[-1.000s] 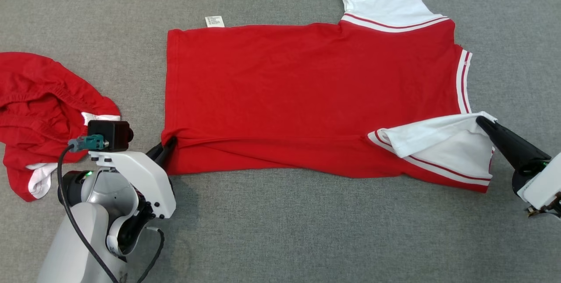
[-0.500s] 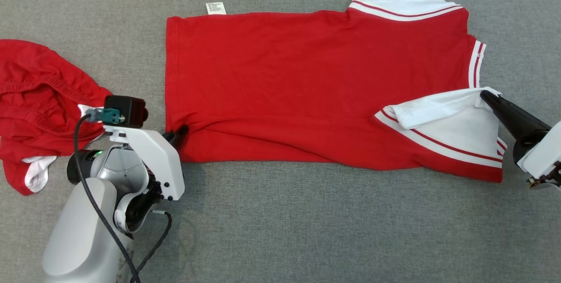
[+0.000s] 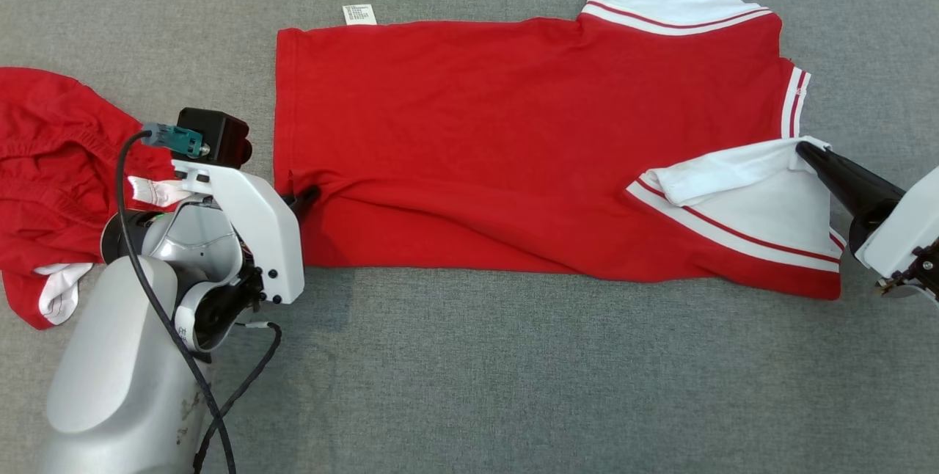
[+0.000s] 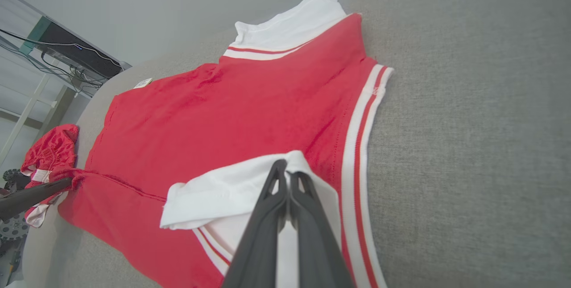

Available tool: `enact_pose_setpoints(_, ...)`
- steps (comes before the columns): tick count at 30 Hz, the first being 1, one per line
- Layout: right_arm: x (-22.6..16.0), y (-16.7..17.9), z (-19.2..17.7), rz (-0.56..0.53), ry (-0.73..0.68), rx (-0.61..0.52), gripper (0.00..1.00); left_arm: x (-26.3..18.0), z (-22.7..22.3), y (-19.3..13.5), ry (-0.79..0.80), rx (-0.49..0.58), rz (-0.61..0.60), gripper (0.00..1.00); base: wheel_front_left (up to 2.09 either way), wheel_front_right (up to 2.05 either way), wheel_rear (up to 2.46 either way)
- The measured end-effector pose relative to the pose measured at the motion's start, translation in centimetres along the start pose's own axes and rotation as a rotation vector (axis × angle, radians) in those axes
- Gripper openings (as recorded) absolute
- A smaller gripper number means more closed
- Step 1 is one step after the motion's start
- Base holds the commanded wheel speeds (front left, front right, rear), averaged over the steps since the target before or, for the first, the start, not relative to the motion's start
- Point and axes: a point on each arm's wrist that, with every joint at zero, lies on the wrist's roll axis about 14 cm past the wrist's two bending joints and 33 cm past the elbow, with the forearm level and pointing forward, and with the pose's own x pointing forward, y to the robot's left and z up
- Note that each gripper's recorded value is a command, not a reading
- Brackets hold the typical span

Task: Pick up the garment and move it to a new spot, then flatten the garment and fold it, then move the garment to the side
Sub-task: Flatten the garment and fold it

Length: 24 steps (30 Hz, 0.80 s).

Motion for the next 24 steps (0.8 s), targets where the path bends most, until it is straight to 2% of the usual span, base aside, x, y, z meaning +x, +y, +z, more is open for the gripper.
enact_pose_setpoints(16,0.7,0.4,0.6,-0.007,-0.046,-0.041,0.0,-0.7,-0.3,0.4,0.022,-0.02,0.018,0.0,0.0,0.0,0.0)
enact_pose_setpoints(17,0.8,0.3,0.5,-0.01,-0.043,-0.042,0.15,-0.7,-0.3,0.4,0.022,-0.02,0.016,0.0,0.0,0.0,0.0)
enact_pose_setpoints(18,0.8,0.3,0.5,-0.01,-0.046,-0.043,0.36,-0.8,-0.4,0.3,0.023,-0.019,0.016,0.0,0.0,0.0,0.0)
enact_pose_setpoints(19,0.8,0.3,0.6,-0.01,-0.05,-0.042,0.72,-0.8,-0.4,0.3,0.022,-0.018,0.016,0.12,0.0,0.0,0.0)
enact_pose_setpoints(20,0.8,0.3,0.6,-0.012,-0.052,-0.042,1.0,-0.9,-0.3,0.3,0.016,-0.018,0.017,0.51,0.0,0.0,0.0)
enact_pose_setpoints(21,0.8,0.2,0.4,-0.016,-0.046,-0.042,1.0,-0.9,-0.3,0.3,0.013,-0.018,0.017,1.0,0.0,0.0,0.0)
enact_pose_setpoints(24,0.7,0.4,0.6,-0.013,-0.064,-0.041,1.0,-1.2,-0.4,0.3,0.003,-0.017,0.018,1.0,0.0,0.0,0.0)
